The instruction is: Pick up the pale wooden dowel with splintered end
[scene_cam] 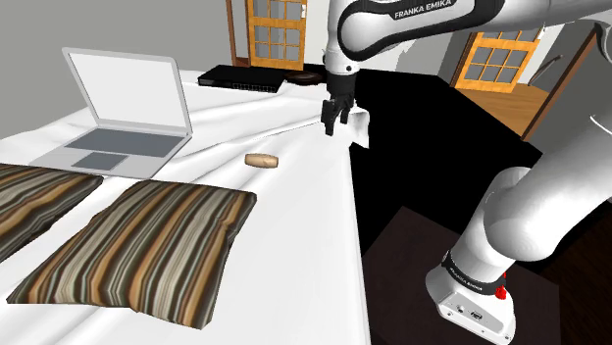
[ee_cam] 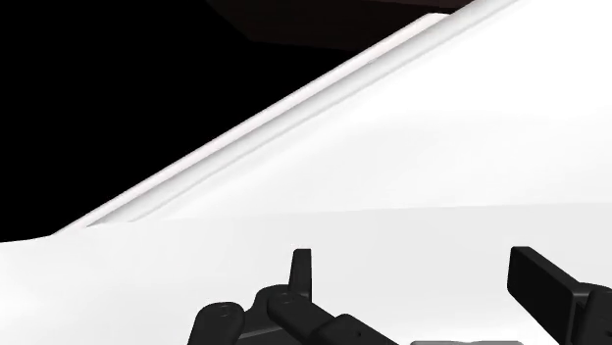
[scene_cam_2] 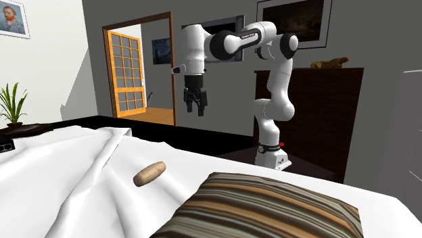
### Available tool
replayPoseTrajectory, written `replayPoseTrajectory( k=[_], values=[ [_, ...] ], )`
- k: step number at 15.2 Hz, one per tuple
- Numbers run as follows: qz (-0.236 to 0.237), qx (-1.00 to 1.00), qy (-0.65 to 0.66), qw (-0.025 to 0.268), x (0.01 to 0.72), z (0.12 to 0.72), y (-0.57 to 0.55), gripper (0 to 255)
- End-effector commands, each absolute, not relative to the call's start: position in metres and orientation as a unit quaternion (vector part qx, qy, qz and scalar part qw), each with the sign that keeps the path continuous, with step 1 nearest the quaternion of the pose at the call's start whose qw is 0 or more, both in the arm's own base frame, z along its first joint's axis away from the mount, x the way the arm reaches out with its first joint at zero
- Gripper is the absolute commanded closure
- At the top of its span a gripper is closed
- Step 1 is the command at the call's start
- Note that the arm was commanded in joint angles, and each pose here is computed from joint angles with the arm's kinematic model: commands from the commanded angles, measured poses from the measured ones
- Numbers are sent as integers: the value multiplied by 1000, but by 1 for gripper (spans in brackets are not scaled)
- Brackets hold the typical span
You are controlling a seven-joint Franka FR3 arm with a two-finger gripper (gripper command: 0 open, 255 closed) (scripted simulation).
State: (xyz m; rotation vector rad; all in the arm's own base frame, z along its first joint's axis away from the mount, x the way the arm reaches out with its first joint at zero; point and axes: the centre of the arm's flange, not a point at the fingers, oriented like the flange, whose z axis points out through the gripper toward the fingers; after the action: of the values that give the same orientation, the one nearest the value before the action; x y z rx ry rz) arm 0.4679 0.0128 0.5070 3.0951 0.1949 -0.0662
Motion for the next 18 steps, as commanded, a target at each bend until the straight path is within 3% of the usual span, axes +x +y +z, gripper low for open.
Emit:
replayPoseTrajectory(
  k=[1, 18],
  values=[
    [-20, 996, 81, 13, 487, 493, 16, 0],
    [-11, 974, 224, -41, 661, 386, 93, 0]
  ],
)
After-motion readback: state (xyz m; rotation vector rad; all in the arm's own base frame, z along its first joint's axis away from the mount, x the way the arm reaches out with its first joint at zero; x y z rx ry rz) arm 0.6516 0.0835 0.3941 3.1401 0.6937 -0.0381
